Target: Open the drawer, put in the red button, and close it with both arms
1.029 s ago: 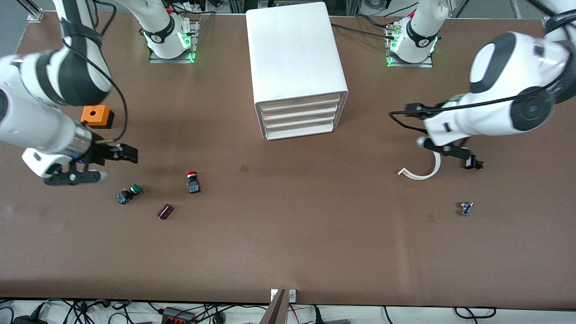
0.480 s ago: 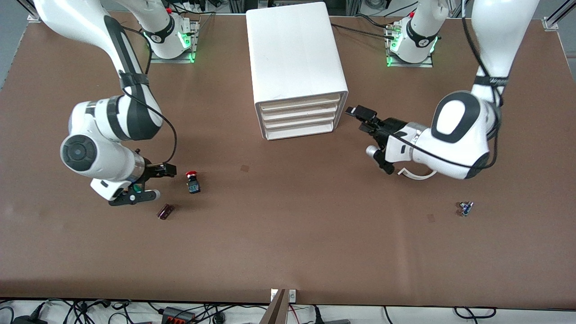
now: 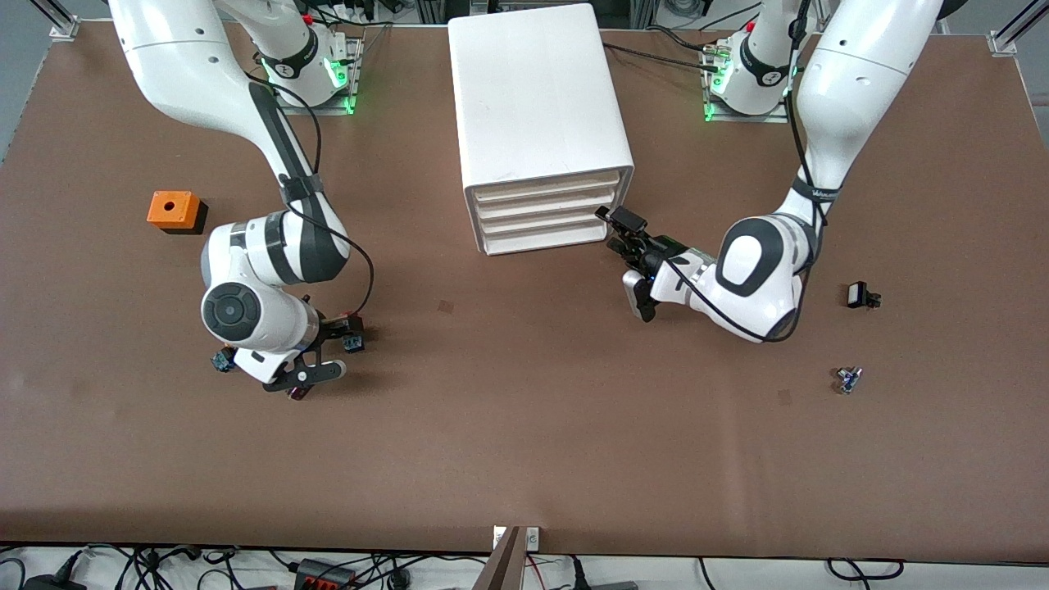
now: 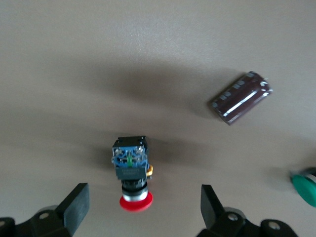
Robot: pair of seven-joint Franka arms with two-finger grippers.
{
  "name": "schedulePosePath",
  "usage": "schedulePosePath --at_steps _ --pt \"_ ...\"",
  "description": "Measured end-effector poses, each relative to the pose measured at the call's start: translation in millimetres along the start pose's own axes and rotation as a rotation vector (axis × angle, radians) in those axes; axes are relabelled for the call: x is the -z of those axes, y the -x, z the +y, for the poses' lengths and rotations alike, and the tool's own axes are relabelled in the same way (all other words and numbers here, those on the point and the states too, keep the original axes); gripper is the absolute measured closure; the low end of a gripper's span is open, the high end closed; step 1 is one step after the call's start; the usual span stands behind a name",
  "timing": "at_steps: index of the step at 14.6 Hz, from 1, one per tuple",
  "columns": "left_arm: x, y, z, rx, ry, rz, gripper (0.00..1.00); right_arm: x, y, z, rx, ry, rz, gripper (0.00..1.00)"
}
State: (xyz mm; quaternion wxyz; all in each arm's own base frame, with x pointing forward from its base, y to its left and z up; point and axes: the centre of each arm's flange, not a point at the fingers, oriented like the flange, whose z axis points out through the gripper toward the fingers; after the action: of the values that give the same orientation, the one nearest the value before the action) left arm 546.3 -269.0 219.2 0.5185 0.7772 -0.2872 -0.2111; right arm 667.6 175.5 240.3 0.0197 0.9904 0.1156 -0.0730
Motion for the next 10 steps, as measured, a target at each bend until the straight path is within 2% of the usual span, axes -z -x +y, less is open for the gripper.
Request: schedulePosePath --at_steps 3,4,5,6,8,9,10 --pt "-20.7 4.4 -5.5 0.001 0.061 0.024 0.0 -25.9 -2.8 -6.9 0.01 0.003 -0.014 0.0" --pt "-25.4 5.7 -7.0 0.004 0.074 0.029 0.06 -33.3 -2.7 -9.7 0.014 0.003 -0.023 0.0" --pt "-29.0 6.7 -7.9 0.003 0.082 0.03 0.06 -40.6 -2.3 -11.9 0.017 0.004 -0.034 0.0" --pt "-31.5 7.7 -8.6 -0.004 0.086 0.03 0.1 -46.3 -2.0 -13.2 0.019 0.005 -0.042 0.0" --pt "-35.7 10.1 -10.3 -0.031 0.092 0.027 0.27 -53.3 -1.5 -14.3 0.024 0.006 -0.052 0.0" --pt "-37.9 11.5 -11.3 -0.038 0.098 0.03 0.28 -56.0 -0.9 -15.2 0.025 0.007 -0.057 0.0" --pt "-40.2 13.2 -12.6 -0.046 0.104 0.031 0.35 -58.5 -0.5 -16.1 0.026 0.008 -0.061 0.0"
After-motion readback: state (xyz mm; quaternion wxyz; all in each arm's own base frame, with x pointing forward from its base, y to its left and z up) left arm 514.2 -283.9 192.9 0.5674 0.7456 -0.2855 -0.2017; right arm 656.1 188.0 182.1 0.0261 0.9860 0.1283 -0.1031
